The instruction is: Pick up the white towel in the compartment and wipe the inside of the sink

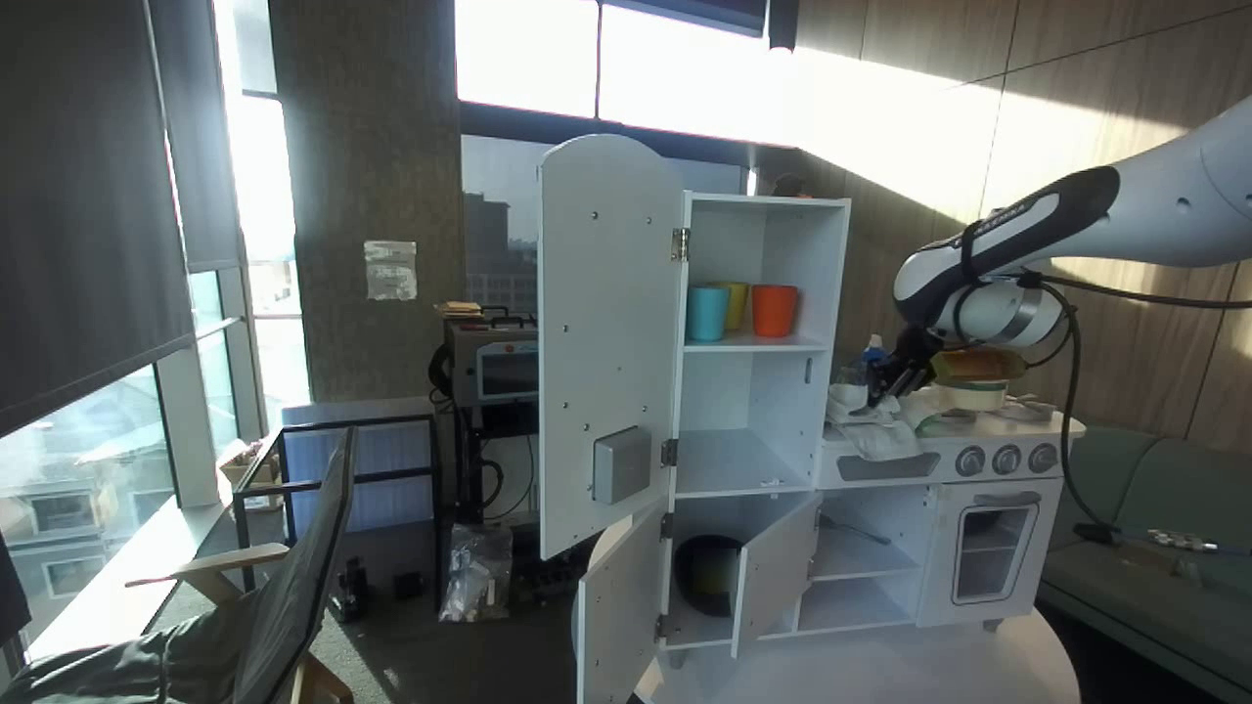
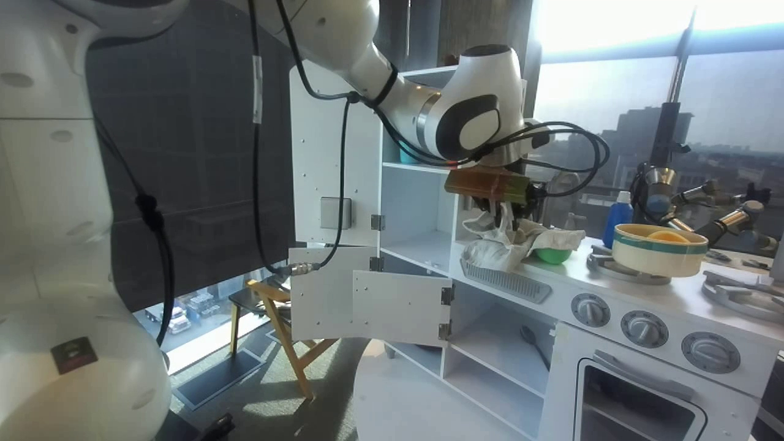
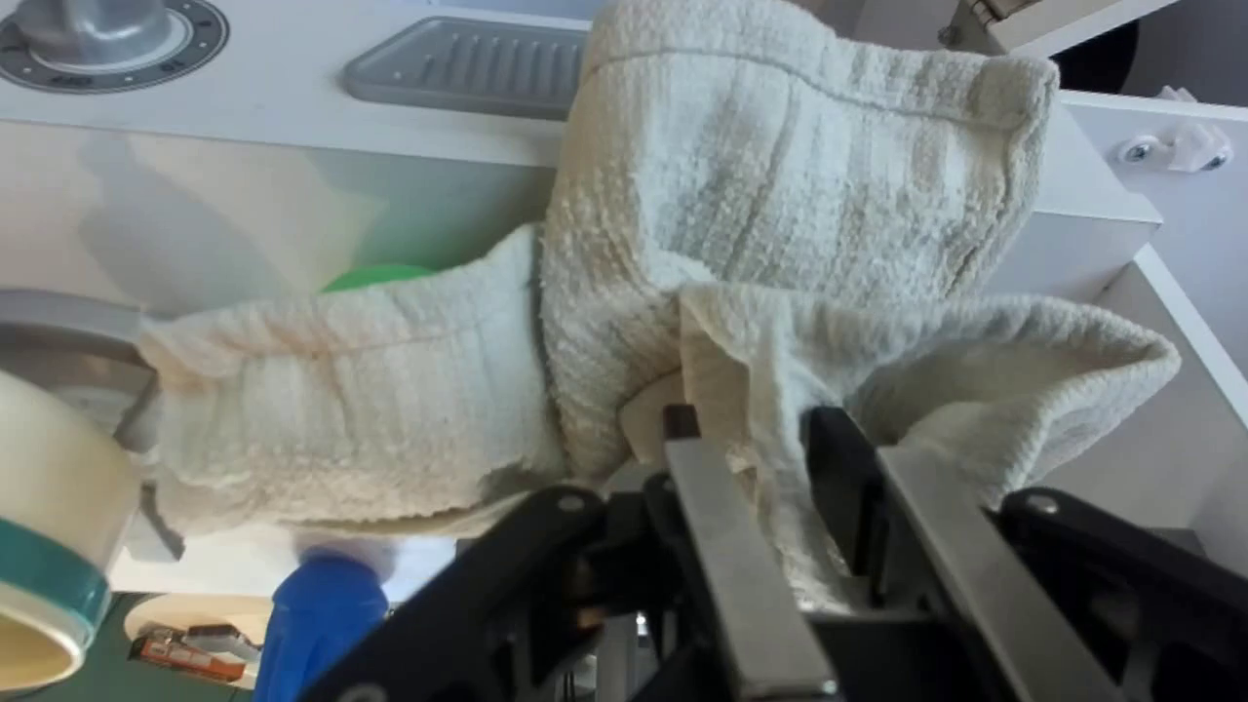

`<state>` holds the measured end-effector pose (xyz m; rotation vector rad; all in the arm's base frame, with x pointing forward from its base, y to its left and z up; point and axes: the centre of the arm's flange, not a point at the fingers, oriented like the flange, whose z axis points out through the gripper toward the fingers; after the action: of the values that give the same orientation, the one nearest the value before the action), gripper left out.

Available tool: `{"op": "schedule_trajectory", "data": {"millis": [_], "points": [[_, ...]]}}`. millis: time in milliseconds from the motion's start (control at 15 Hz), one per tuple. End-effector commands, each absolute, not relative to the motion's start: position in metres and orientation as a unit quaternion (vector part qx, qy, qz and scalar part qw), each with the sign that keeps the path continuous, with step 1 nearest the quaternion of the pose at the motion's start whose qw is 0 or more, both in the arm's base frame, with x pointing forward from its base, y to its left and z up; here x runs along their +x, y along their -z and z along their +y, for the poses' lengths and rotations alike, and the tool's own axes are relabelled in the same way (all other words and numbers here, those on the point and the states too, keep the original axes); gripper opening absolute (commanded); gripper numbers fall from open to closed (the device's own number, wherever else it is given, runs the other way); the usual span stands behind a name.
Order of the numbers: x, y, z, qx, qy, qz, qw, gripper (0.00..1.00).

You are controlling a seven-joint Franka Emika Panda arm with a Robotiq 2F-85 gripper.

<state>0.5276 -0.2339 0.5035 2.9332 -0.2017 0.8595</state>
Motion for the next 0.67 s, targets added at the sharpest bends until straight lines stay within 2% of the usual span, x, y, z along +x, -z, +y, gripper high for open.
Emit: {"op": "schedule_trajectory", "data": {"millis": [0,267,333,600], "points": [[0.516,-0.546,-0.217,0.952,-0.285,-0.066,0.088,0.65],[0.521,-0.557,-0.212,0.952,-0.283,-0.062,0.1,0.95],[0.524,-0.56,-0.209,0.951,-0.288,-0.059,0.094,0.99],[0.542,-0.575,-0.186,0.949,-0.299,-0.035,0.088,1.0]]}}
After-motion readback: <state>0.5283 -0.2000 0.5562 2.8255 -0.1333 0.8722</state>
